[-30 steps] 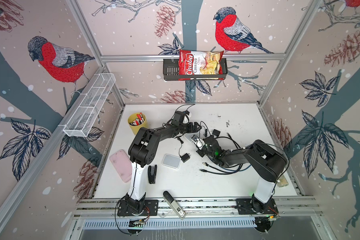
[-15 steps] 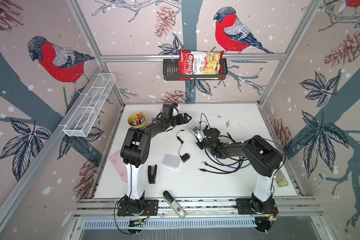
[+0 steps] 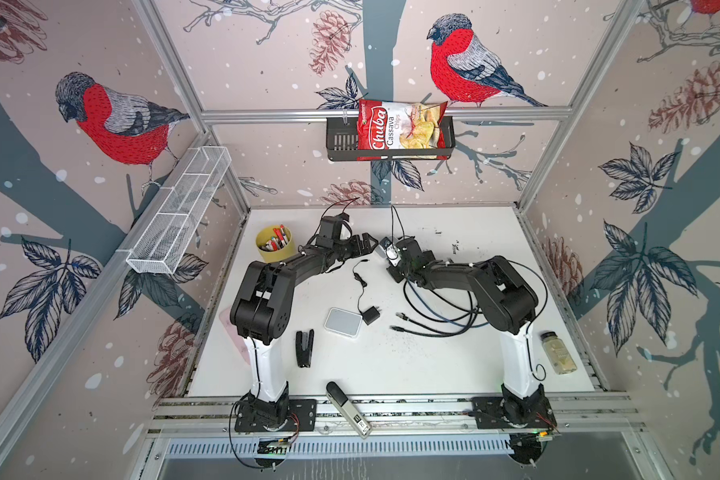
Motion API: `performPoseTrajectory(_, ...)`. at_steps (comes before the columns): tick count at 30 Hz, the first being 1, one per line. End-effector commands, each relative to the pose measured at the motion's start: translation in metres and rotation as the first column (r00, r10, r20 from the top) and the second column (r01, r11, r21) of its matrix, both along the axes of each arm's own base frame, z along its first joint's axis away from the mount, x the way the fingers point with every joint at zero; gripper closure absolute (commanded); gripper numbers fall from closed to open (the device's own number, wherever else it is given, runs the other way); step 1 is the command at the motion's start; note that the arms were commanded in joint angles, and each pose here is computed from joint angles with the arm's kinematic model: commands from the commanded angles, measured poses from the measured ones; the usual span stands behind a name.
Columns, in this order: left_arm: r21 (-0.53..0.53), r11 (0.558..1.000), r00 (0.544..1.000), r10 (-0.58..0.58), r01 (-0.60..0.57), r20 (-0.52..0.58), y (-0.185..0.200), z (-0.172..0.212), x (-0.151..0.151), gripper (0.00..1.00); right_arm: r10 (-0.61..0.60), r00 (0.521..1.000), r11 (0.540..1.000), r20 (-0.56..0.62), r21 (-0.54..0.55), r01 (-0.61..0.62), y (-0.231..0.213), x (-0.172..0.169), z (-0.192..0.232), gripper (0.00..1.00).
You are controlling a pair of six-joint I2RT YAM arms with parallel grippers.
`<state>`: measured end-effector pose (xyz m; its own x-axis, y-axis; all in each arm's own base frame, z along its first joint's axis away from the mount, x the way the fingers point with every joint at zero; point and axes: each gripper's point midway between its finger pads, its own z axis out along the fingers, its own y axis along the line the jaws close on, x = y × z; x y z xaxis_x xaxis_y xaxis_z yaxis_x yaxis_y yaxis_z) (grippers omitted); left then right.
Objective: Insert the plug into the switch port
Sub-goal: 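Open the right gripper off the blue plug while the left gripper lifts away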
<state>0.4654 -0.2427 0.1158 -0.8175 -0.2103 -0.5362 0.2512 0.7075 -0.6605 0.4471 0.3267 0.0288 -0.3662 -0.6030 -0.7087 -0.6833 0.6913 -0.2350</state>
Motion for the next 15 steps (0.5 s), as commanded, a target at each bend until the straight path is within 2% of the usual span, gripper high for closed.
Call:
performPoseTrajectory(1,-0.022,1.0,0.999,-0.018,0.019,0.033,-0.004,0.01,-0.003,0.03,-0.017,0.996,0.999,-0.086,-0.051,0.012,-0.007,-0.005,-0.019,0.85)
performPoseTrajectory(8,0.008,1.0,0.999,-0.023,0.023,0.032,-0.003,0.009,-0.015,0.03,-0.002,0.994,1.0,-0.107,-0.023,0.0,-0.004,-0.001,-0.01,0.69)
performPoseTrajectory(15,0.074,0.997,0.999,0.008,-0.011,0.042,0.009,0.015,-0.021,0.03,0.044,0.994,0.996,-0.096,0.083,-0.036,0.001,-0.005,0.028,0.54)
